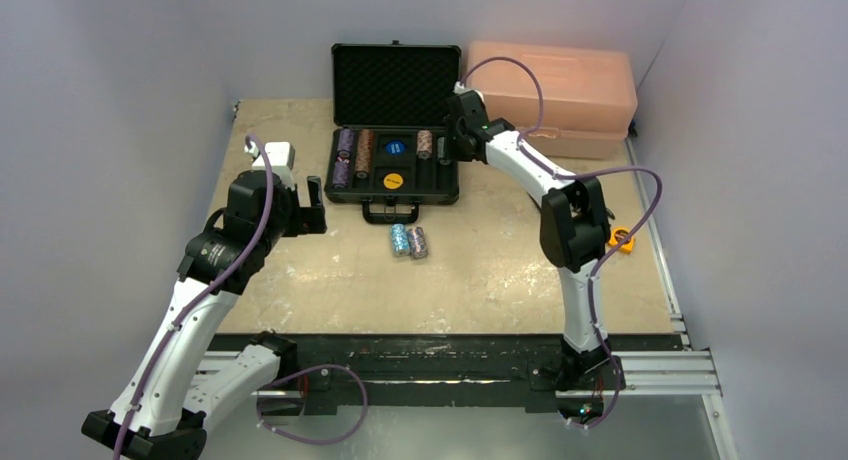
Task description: Pack up texas hold em set
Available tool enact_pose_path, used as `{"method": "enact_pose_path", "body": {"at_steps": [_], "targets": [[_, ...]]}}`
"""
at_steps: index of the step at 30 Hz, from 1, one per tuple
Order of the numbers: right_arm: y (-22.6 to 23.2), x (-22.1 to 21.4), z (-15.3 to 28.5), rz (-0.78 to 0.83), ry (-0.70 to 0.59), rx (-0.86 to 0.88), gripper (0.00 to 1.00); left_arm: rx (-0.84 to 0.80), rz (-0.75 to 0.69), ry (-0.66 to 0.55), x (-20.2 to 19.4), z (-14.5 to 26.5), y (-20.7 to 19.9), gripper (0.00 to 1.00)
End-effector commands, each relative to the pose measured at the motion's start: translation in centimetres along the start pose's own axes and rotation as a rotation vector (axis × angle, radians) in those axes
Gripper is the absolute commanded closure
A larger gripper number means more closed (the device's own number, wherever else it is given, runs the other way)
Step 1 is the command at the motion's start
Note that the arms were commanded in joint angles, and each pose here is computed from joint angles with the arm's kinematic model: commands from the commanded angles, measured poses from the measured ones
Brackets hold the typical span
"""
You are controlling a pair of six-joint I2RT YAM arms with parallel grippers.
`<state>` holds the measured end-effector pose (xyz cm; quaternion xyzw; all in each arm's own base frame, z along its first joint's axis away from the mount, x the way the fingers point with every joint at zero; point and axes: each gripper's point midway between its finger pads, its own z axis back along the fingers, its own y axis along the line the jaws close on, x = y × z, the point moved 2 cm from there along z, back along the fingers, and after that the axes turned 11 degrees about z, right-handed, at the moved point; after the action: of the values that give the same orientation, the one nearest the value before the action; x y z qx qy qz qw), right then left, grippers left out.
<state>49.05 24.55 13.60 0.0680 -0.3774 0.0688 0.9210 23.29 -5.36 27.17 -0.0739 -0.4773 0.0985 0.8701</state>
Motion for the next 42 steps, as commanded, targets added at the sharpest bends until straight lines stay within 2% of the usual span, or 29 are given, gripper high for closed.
{"method": "enact_pose_path", "body": {"at_steps": [1, 13, 33, 42], "targets": [[0.9, 0.5, 0.0, -0.018, -0.024, 0.036, 0.74, -0.026, -0.009, -0.041, 1.0, 0.2, -0.5, 0.03], [0.9, -0.1, -3.0, -0.015, 0.016, 0.008, 0.79, -0.03, -0.006, -0.045, 1.1, 0.3, -0.5, 0.04], [0.5, 1.5, -6.1, 0.001, -0.021, -0.043, 0.78, -0.032, -0.009, -0.038, 1.0, 0.2, -0.6, 0.04], [0.5, 3.1, -6.1, 0.008, -0.064, -0.03, 0.78, -0.032, -0.008, -0.039, 1.0, 0.3, -0.6, 0.04]]}}
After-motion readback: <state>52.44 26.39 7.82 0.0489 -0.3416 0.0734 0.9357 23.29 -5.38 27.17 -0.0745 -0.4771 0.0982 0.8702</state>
